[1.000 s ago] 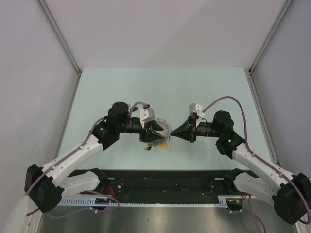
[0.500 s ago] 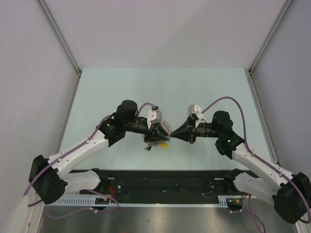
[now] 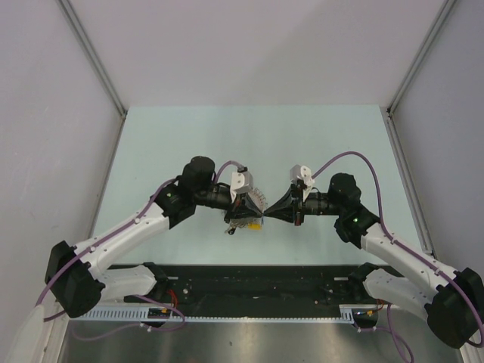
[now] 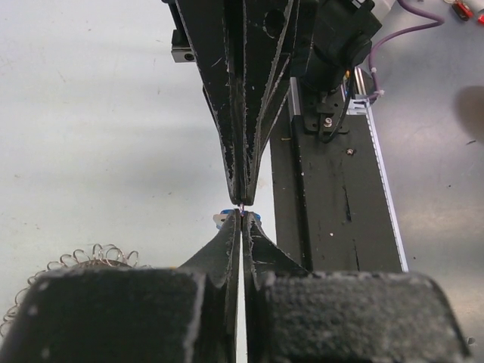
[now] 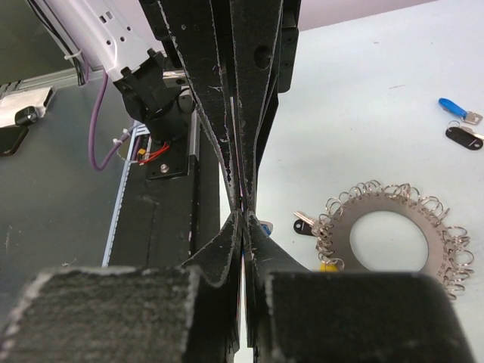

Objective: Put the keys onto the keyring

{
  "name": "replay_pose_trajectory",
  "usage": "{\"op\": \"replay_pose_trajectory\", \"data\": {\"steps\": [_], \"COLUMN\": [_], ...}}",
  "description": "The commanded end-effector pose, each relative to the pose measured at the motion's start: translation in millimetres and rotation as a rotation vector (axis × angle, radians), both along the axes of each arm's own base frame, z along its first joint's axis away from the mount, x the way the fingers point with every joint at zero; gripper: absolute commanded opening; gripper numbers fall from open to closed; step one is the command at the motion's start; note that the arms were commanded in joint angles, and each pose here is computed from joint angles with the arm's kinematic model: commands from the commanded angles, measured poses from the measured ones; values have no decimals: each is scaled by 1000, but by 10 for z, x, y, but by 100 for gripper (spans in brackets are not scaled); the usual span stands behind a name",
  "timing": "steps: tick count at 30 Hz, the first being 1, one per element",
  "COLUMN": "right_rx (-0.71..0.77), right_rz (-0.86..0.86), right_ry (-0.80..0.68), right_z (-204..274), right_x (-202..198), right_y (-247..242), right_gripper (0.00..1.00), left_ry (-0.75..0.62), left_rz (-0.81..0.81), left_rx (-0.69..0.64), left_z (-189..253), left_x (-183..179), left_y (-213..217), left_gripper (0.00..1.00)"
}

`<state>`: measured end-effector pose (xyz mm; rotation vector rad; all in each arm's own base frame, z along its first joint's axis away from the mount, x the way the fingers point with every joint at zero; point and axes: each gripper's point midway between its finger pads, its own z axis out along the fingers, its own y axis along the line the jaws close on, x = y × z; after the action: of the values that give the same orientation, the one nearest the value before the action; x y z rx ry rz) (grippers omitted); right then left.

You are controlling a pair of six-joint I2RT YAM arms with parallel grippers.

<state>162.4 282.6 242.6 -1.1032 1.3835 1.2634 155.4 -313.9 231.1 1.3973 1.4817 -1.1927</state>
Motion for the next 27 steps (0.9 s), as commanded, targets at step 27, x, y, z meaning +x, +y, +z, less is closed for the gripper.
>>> {"op": "replay_pose_trajectory", "data": {"steps": [27], "right_rx": [84], "right_rz": [19], "right_ry": [-67], "right_z": [253], "right_x": [-108], "right_y": [-9], "right_gripper": [28], "left_ry": [-86], "left_rz": [103], "left_rx": [-384], "left_z": [424], "left_x": [-131], "left_y": [85], "left_gripper": [0]}}
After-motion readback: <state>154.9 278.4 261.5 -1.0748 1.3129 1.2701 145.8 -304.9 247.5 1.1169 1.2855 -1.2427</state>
